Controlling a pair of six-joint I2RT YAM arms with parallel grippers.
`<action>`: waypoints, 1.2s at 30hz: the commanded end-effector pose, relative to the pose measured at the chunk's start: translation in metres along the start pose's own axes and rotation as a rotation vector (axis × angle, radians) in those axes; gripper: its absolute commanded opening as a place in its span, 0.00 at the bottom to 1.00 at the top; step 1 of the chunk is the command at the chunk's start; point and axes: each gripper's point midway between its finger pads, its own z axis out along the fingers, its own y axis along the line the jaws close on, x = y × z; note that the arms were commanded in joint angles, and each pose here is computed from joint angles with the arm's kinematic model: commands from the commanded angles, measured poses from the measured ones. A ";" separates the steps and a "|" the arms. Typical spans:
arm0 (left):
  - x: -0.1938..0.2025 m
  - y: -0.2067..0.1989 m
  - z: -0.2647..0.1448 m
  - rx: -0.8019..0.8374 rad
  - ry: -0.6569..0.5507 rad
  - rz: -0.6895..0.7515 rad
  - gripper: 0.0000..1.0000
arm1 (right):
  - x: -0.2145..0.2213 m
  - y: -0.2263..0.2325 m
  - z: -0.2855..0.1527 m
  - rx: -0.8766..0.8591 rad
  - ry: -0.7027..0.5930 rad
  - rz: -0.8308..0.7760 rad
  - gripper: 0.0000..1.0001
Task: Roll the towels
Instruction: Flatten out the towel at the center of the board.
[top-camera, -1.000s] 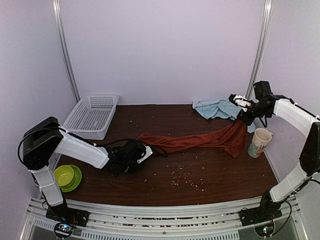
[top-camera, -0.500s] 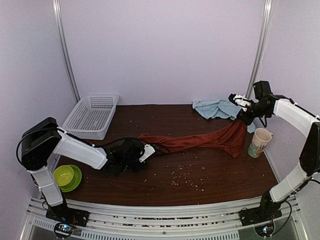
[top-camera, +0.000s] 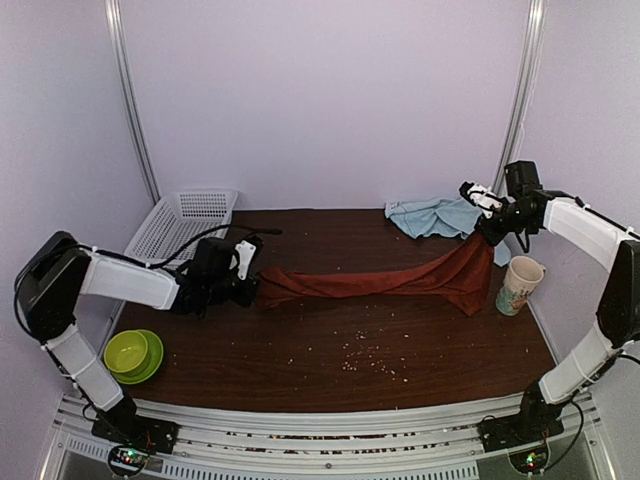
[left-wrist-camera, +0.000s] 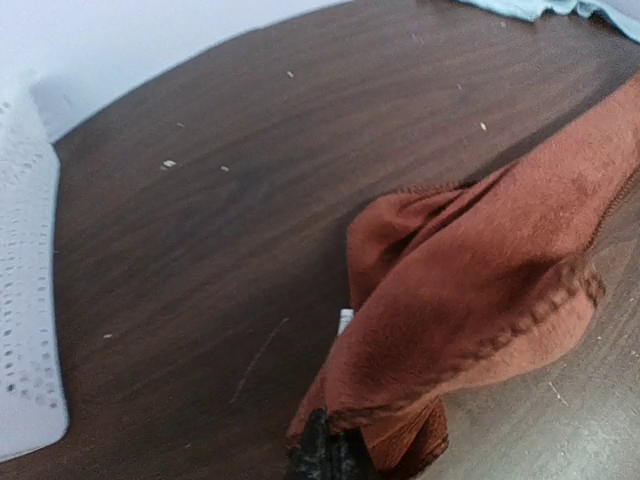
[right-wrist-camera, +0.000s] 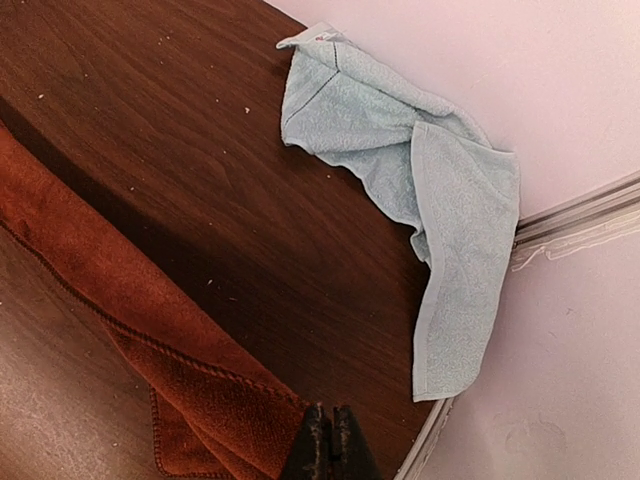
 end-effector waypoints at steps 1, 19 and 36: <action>0.031 -0.030 0.040 0.101 0.166 -0.076 0.00 | -0.005 -0.009 0.005 0.052 0.003 0.021 0.00; 0.050 -0.007 0.036 -0.034 0.257 -0.083 0.63 | -0.007 -0.011 0.008 0.090 0.018 0.019 0.00; 0.002 -0.008 -0.028 0.054 0.182 0.173 0.98 | -0.008 -0.032 0.032 0.165 0.096 0.028 0.00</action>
